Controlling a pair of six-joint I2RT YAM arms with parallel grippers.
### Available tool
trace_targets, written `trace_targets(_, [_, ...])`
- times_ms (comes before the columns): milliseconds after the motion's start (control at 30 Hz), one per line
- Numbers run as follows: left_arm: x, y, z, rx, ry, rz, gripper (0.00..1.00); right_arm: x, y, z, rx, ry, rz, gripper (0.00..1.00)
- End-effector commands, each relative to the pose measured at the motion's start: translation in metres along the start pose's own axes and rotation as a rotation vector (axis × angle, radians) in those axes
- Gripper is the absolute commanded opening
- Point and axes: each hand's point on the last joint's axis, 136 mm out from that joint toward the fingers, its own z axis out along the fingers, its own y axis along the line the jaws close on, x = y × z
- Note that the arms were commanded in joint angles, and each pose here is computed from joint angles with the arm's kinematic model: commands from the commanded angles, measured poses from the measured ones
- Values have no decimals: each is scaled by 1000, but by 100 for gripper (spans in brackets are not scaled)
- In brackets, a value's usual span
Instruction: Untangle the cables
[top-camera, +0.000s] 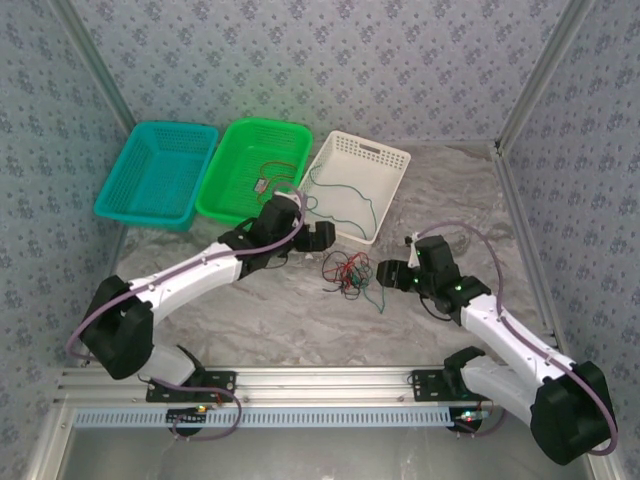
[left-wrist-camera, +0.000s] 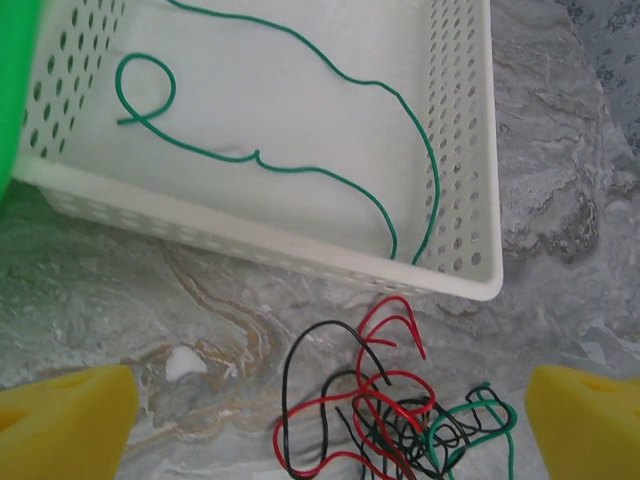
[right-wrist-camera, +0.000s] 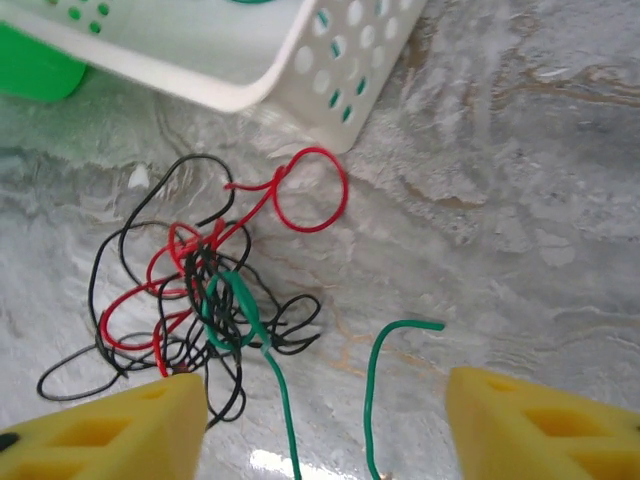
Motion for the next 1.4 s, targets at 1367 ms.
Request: trace_targets(1367, [90, -16, 42, -47, 293, -46, 99, 7, 19, 50, -235, 19, -131, 25])
